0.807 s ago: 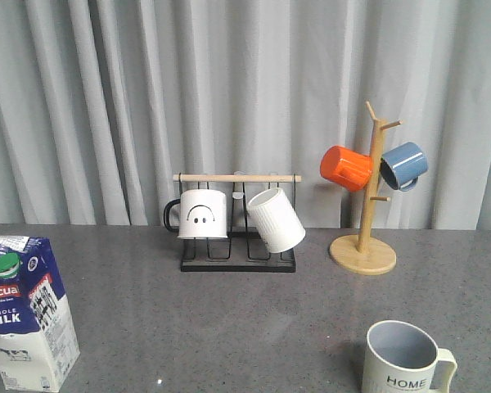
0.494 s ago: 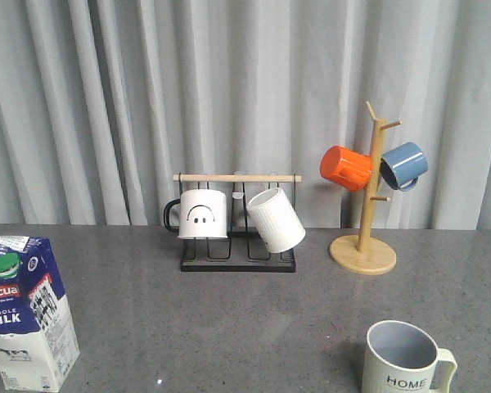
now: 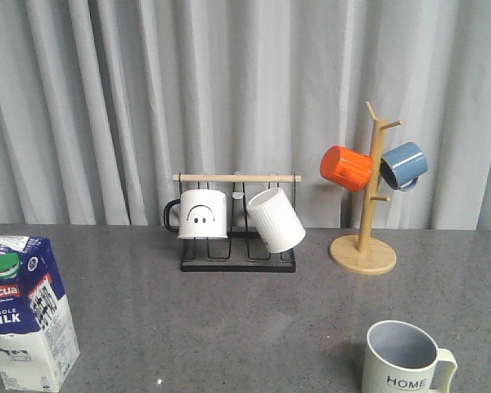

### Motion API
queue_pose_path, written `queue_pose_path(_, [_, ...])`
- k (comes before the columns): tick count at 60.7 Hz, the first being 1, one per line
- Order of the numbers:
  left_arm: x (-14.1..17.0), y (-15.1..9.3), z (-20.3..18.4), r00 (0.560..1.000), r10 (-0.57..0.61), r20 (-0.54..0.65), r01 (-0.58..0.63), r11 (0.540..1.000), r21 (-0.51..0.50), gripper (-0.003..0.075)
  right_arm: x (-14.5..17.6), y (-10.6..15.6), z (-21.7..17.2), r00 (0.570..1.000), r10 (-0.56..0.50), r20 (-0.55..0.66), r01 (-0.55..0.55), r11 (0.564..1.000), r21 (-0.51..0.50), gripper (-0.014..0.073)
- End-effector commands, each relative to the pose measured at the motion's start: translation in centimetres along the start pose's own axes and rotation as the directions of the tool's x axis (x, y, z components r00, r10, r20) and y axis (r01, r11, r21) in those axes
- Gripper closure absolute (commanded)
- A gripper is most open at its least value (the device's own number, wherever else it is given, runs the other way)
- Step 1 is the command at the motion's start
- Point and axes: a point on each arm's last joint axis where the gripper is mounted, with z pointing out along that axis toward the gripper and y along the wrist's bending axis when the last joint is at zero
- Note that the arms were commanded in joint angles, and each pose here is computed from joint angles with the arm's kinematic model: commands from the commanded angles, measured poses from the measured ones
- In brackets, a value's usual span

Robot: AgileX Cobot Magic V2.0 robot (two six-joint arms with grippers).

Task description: Place milk next to cup

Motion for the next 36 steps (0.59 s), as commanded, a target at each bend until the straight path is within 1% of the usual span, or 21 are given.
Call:
queue_pose_path(1, [-0.14, -0.01, -0.12, 0.997, -0.016, 0.070, 0.015, 1.000, 0.002, 0.0727, -0.41, -0.01, -0.07, 0.997, -0.011, 0.070, 0.011, 1.000, -0.001, 0.0590])
queue_pose_path(18, [-0.14, -0.01, -0.12, 0.997, -0.016, 0.070, 0.015, 1.000, 0.002, 0.0727, -0.41, -0.01, -0.07, 0.998, 0.001, 0.070, 0.000, 1.000, -0.002, 0.0590])
queue_pose_path(31, [-0.14, -0.01, -0.12, 0.997, -0.016, 0.070, 0.015, 1.000, 0.002, 0.0727, -0.42, -0.05, -0.07, 0.996, 0.053, 0.071, -0.053, 0.999, -0.002, 0.0590])
queue_pose_path(36, [-0.14, -0.01, -0.12, 0.997, -0.016, 0.070, 0.015, 1.000, 0.002, 0.0727, -0.42, -0.05, -0.07, 0.996, 0.058, 0.071, -0.058, 0.998, -0.002, 0.0590])
